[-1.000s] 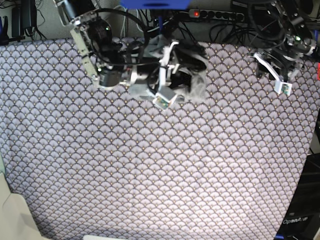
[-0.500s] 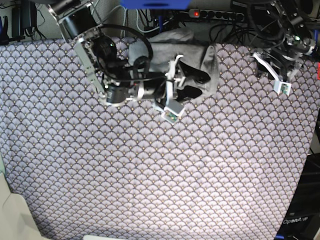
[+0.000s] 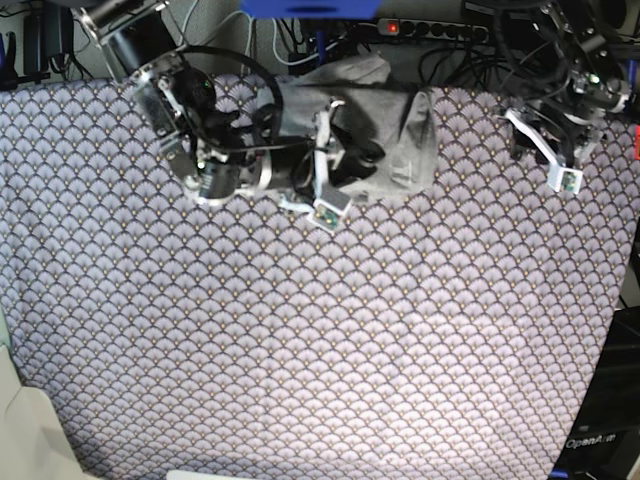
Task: Fold the T-shirt properly
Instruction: 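Press the folded bundle down with the right gripper and release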
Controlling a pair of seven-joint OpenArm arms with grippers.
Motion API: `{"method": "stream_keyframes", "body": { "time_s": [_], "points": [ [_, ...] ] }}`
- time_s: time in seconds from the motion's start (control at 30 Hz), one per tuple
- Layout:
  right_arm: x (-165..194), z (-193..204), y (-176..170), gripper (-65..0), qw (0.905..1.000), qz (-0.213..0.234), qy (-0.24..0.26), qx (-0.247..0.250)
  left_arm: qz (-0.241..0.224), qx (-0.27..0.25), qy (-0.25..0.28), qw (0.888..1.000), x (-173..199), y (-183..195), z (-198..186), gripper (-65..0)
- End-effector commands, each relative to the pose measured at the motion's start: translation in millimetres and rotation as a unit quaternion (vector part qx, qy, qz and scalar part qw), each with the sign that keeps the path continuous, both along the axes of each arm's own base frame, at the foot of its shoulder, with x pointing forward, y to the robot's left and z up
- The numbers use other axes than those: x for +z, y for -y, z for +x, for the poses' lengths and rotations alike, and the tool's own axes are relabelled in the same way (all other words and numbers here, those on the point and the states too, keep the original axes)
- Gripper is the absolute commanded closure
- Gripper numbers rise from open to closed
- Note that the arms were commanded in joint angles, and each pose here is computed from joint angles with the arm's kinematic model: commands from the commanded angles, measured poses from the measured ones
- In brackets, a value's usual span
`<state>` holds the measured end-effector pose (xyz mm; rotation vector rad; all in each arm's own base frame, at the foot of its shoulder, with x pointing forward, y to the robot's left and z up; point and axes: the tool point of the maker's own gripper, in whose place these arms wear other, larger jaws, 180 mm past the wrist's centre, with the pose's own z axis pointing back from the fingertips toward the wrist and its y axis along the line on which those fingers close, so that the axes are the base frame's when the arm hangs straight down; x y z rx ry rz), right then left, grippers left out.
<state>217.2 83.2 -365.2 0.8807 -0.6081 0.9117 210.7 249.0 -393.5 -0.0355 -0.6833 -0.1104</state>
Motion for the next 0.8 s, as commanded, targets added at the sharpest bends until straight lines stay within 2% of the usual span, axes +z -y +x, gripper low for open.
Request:
{"method": "stream_keyframes", "body": {
  "time_s": [0.0,0.13,0.37,0.57,0.77],
  "points": [
    [8,4,-3,-8.6,0.9998,0.008,0.019,-0.001,-0.006,-0.005,0.026,1.0,12,2,8,-24.5],
    [-4,5,6,-4.2,0.9989,-0.03,0.035,0.0,-0.019,-0.008,0.033,0.999,19,7,10,-24.4],
    [-21,10,24,-3.9,0.9955,-0.08,0.051,-0.001,-0.018,-0.009,0.017,1.0,16,7,11,-24.4],
    [-14,29,36,-3.9,0.9932,-0.084,0.079,-0.013,-0.015,-0.009,0.008,1.0,12,5,6,-24.4],
    [-15,48,46,-3.9,0.9914,-0.096,0.084,-0.027,-0.017,-0.009,0.003,1.0,9,5,0,-24.4]
  ]
}}
